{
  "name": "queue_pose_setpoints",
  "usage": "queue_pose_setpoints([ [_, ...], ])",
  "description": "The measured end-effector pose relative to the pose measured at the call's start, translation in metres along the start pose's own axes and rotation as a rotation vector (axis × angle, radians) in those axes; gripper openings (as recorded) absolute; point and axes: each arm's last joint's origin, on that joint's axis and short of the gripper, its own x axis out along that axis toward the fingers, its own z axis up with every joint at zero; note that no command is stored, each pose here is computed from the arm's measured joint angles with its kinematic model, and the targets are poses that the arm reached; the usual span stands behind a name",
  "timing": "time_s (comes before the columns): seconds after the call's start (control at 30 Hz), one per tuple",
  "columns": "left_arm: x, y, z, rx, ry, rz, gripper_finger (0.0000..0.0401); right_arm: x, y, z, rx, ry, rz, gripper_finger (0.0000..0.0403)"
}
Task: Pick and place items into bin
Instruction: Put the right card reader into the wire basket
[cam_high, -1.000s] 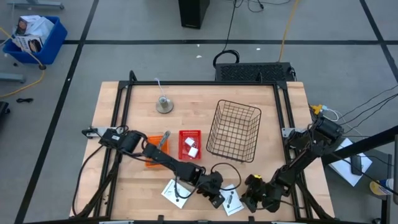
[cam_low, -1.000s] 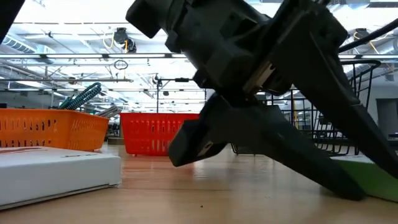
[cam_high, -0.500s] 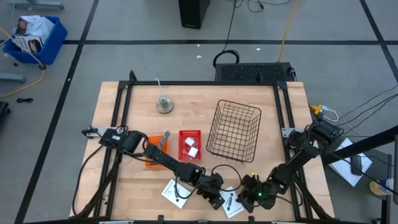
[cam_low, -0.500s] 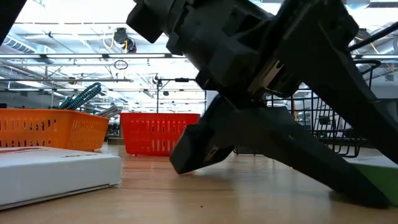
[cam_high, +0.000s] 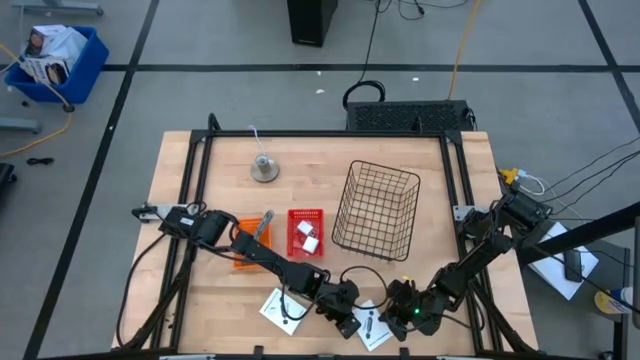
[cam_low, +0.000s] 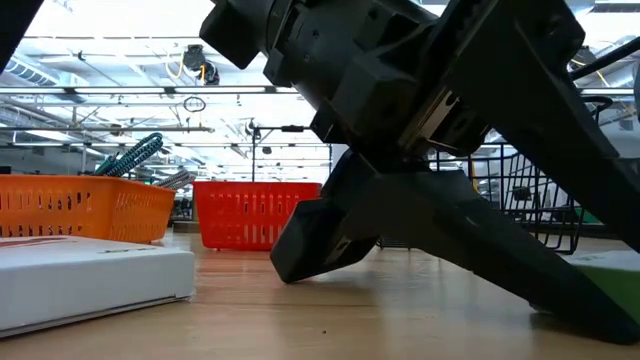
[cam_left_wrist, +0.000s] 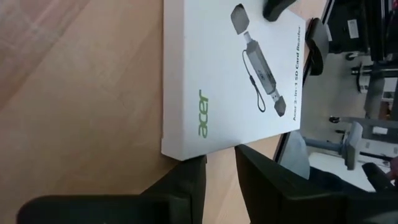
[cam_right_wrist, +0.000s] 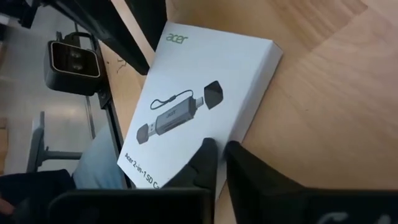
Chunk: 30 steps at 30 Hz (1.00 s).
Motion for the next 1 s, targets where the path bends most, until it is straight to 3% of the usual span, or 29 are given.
queue_pose_setpoints([
  [0.33,-0.003,-0.002,0.001,0.033,0.019,-0.016,0.0097,-0.002,0.000,-0.004,-0.021,-0.027,-0.002,0.0001],
  [0.43,-0.009,-0.007,0.001,0.098,0.017,-0.020,0.0097,-0.004,0.001,-0.007,-0.026,-0.039,0.001,0.0001],
  [1.0,-0.079,-0.049,0.011,0.261,-0.159,0.072,0.0097,-0.021,0.013,-0.004,-0.093,-0.145,0.037,0.0002],
])
